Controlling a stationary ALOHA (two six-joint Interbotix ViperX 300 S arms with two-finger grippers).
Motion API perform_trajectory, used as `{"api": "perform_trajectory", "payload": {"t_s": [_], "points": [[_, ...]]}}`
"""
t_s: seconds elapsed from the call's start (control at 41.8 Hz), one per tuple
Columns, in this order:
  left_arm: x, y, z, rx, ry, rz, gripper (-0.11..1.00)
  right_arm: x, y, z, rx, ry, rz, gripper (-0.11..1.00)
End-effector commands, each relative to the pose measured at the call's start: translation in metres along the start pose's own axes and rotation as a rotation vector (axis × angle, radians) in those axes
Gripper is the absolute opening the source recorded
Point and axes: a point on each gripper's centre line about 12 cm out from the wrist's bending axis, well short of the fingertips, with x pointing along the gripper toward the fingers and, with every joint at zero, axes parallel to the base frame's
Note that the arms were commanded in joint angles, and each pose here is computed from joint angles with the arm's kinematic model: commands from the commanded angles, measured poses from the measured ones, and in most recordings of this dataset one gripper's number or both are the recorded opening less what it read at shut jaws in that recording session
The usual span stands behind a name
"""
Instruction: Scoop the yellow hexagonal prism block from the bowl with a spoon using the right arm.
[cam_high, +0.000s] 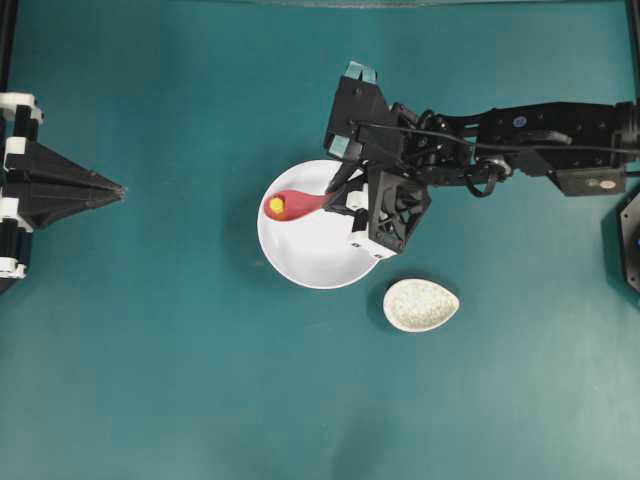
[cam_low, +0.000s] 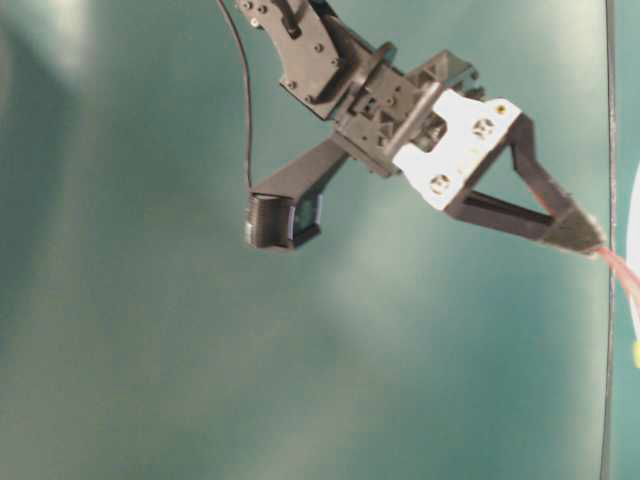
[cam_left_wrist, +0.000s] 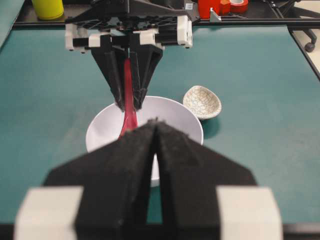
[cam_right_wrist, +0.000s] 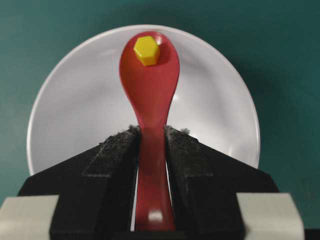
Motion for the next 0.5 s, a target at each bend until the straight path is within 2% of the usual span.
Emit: {"api": "perform_trajectory", "payload": {"t_s": [0.0, 0.144, 0.239, 0.383, 0.478], "points": [[0.001, 0.000, 0.012, 0.003, -0.032, 0.000, 0.01, -0.026, 0.008, 0.019, -0.020, -0.094, 0.017, 0.22], [0.001, 0.000, 0.012, 0.002, -0.032, 0.000, 0.01, -0.053, 0.018, 0.027, -0.071, -0.212, 0.032, 0.22], [0.001, 0.000, 0.012, 0.002, -0.032, 0.000, 0.01, -0.072, 0.025, 0.024, -0.102, -0.329, 0.046, 0.22], [0.001, 0.000, 0.013, 0.000, -0.035, 0.001, 0.01, -0.091, 0.028, 0.017, -0.106, -0.476, 0.059, 0.22], [0.001, 0.000, 0.013, 0.000, -0.038, 0.001, 0.01, -0.096, 0.026, 0.012, -0.098, -0.485, 0.061, 0.22]]}}
